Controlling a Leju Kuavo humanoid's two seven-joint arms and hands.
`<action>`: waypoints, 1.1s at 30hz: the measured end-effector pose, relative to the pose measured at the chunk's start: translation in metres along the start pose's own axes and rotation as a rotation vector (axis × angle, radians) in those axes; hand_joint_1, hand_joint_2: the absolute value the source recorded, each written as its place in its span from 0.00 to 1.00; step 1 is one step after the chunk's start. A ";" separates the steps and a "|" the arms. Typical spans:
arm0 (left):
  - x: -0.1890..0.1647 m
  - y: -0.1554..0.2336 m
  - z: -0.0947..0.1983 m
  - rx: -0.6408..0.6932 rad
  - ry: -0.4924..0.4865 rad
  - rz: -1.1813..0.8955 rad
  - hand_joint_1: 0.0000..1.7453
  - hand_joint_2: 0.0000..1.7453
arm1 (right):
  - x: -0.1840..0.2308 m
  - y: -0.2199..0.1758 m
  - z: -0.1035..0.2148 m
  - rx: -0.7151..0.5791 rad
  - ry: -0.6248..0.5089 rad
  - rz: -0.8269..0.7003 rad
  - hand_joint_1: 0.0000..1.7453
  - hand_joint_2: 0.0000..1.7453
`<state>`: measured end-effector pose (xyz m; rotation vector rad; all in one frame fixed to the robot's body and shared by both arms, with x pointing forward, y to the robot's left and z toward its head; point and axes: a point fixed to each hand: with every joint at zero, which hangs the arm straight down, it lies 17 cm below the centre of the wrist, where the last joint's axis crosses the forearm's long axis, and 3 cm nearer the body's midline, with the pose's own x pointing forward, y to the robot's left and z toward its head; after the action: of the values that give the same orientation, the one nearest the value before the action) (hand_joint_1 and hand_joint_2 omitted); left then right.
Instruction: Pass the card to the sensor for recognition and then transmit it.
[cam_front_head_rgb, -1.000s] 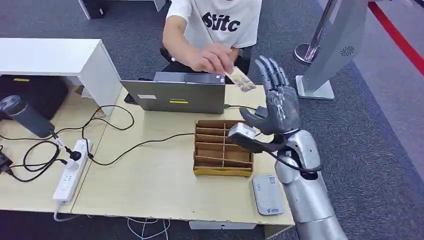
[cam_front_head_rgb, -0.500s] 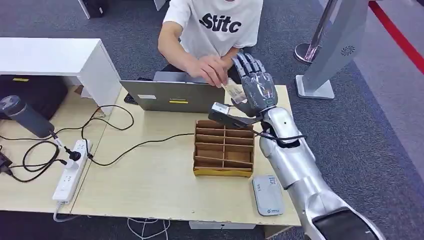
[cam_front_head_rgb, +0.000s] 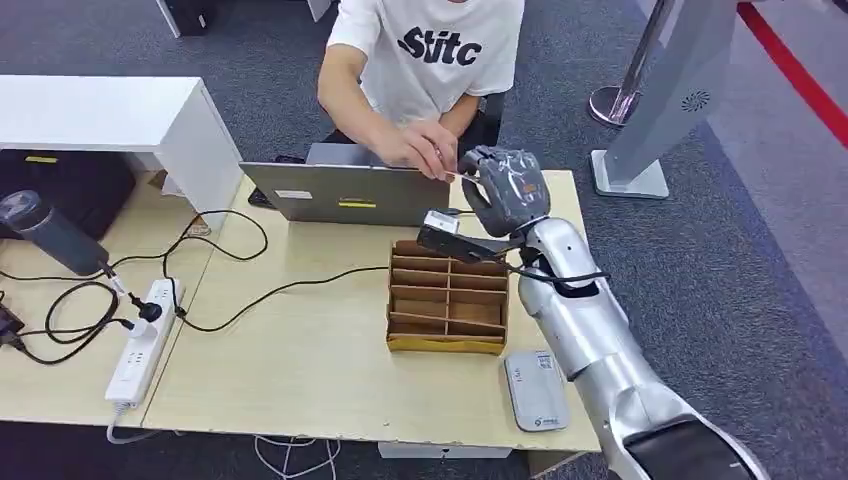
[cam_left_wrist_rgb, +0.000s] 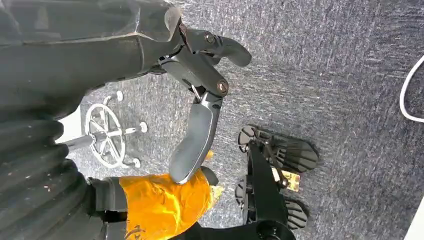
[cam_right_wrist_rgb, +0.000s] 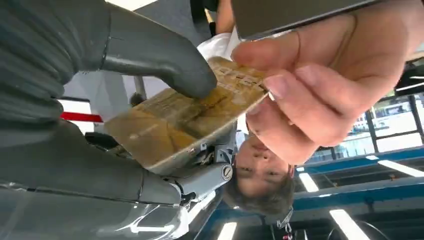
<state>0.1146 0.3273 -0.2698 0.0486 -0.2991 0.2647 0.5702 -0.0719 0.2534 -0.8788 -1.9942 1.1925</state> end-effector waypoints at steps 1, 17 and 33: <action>0.000 0.000 0.000 0.001 0.000 0.002 0.00 1.00 | 0.000 0.000 0.000 -0.002 -0.002 -0.014 1.00 1.00; 0.001 0.002 0.000 0.009 -0.014 0.015 0.00 1.00 | 0.004 -0.011 0.016 -0.081 -0.006 -0.201 1.00 1.00; -0.006 0.023 0.001 0.096 -0.041 0.189 0.00 1.00 | -0.044 -0.016 0.190 -0.192 0.103 -0.490 1.00 1.00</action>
<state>0.1028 0.3482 -0.2703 0.1206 -0.3321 0.4657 0.4408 -0.2028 0.1877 -0.4809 -2.0979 0.6765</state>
